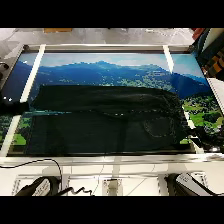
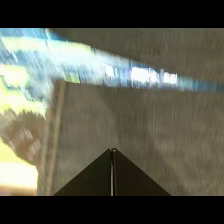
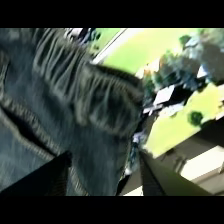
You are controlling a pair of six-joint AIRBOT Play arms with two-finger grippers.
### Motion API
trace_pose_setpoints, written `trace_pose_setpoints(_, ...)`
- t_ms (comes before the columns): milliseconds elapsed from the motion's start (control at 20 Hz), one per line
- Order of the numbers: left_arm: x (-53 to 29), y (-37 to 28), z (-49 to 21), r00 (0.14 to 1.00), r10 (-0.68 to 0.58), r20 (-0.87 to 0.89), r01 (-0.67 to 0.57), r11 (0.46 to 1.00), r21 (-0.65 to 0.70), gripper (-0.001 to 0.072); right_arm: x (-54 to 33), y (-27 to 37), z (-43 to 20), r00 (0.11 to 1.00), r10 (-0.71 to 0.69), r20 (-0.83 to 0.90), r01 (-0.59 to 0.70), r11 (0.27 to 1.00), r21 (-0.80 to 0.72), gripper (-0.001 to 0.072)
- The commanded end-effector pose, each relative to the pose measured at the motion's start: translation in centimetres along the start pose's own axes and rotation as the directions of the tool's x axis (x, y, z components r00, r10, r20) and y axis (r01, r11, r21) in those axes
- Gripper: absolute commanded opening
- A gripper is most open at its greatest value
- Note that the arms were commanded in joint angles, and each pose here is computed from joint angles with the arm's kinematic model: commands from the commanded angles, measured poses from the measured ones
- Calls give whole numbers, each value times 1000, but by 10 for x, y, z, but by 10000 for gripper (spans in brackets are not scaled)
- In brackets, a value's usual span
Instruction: Fold the clothes and pants, and hang the long-sleeved shirts on hangers.
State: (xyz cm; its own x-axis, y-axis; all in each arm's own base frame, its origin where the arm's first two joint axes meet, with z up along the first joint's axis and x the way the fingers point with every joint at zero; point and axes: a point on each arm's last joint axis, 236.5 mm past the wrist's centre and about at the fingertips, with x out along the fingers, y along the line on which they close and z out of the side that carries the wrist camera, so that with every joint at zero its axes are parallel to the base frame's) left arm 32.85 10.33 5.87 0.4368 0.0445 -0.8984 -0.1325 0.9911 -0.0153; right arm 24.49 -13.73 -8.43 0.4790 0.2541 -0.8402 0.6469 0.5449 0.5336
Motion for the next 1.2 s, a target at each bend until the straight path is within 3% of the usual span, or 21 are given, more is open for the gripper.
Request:
trace_pose_setpoints(0,27,5,-54,992,-20,-126,15,999,-44,28,14,-5,7,1000,19,11,-20,999,26,446)
trace_pose_setpoints(250,27,37,-83,983,2,-184,-26,992,-127,44,31,15,15,994,109,28,-109,994,8,448)
trace_pose_setpoints(300,26,42,-85,982,5,-189,-34,989,-147,176,37,20,13,994,112,16,-112,994,2,448)
trace_pose_setpoints(350,27,47,-87,981,8,-191,-40,986,-163,450,44,26,11,993,116,7,-116,993,-9,448)
trace_pose_setpoints(400,27,50,-89,981,12,-195,-47,983,-176,609,50,33,10,994,112,5,-112,993,-31,447)
trace_pose_setpoints(450,27,53,-90,980,19,-199,-55,982,-180,614,54,38,11,995,103,10,-102,993,-58,421)
trace_pose_setpoints(550,23,66,-101,967,69,-244,-108,983,-150,603,57,47,14,995,100,14,-98,990,-104,136)
trace_pose_setpoints(600,20,76,-110,956,102,-275,-144,980,-139,599,56,51,16,995,102,16,-100,988,-119,53)
trace_pose_setpoints(700,13,92,-125,940,123,-317,-184,968,-170,558,53,56,20,994,112,16,-109,985,-132,39)
trace_pose_setpoints(900,1,118,-162,932,77,-355,-213,908,-361,553,48,59,21,993,115,19,-111,983,-148,39)
trace_pose_setpoints(1150,27,89,-212,939,-167,-301,-49,801,-597,560,48,60,19,993,120,11,-117,983,-144,39)
